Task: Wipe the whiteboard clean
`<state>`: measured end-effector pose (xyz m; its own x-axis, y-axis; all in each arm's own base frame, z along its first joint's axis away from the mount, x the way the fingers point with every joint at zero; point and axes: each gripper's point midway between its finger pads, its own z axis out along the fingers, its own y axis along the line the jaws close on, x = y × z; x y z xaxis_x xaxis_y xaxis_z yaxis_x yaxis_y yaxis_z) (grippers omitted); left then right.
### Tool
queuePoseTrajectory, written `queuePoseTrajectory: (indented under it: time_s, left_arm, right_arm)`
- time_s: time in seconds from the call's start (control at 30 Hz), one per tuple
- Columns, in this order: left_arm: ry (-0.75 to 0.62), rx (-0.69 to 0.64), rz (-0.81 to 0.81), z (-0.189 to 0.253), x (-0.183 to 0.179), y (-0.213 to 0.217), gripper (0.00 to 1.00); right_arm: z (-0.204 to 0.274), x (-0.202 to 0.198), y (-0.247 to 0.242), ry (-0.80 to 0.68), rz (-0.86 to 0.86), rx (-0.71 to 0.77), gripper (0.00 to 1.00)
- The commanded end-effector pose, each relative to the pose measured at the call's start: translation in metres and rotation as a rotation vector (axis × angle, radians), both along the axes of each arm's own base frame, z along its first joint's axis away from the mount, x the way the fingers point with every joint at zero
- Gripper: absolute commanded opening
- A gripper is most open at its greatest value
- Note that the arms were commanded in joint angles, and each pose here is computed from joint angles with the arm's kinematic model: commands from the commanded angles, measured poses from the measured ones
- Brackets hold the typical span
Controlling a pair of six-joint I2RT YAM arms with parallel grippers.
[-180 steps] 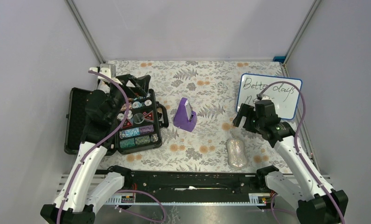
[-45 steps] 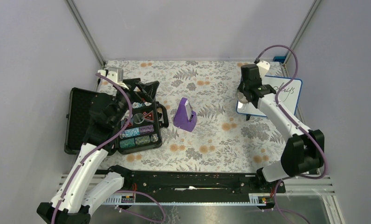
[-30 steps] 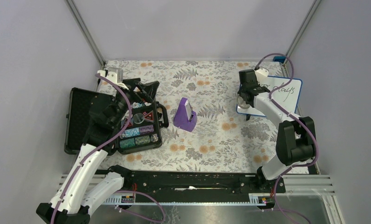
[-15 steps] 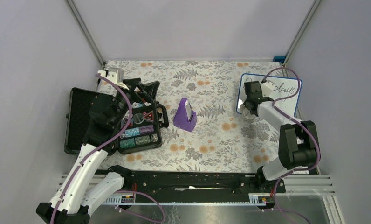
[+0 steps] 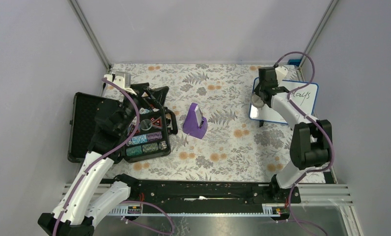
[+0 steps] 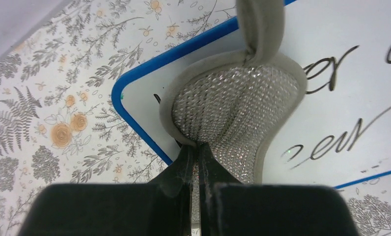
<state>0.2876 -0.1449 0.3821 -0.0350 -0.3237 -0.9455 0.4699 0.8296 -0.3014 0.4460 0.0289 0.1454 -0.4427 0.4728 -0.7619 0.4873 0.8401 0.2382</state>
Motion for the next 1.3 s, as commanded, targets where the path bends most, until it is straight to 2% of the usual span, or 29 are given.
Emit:
queuePoseTrajectory:
  time_s: [0.0,0.3,0.53,0.67,0.77,0.93,1.1,1.27]
  left_arm:
    - [-0.058,-0.021,0.004,0.016,-0.001,0.0,0.99]
    - [-0.065,-0.021,0.002,0.018,-0.003,0.0,0.99]
    - [-0.067,-0.022,-0.011,0.018,-0.005,-0.003,0.99]
    - [-0.071,-0.023,-0.017,0.019,-0.006,-0.004,0.99]
    - [-0.068,-0.022,-0.016,0.018,-0.006,-0.004,0.99]
    - [-0.068,-0.02,-0.023,0.018,-0.006,-0.006,0.99]
    - [-0.064,-0.016,-0.013,0.016,-0.005,-0.004,0.99]
    - [-0.062,-0.012,-0.008,0.016,-0.004,-0.004,0.99]
  right_arm:
    - [-0.019,0.005,0.006,0.045,-0.016,0.019,0.0]
    - [-0.099,-0.06,-0.027,0.219,-0.143,0.01,0.0]
    - [-0.085,-0.086,-0.043,0.19,-0.16,-0.014,0.0]
    - [-0.055,-0.079,-0.041,0.127,-0.124,-0.016,0.0]
    - [-0.014,-0.056,-0.025,0.01,-0.036,0.035,0.0]
    - [0.027,-0.03,-0.007,-0.091,0.05,0.085,0.0]
    - [0.014,-0.007,0.012,-0.047,0.098,0.148,0.0]
    - [-0.022,-0.007,0.026,0.03,0.099,0.16,0.0]
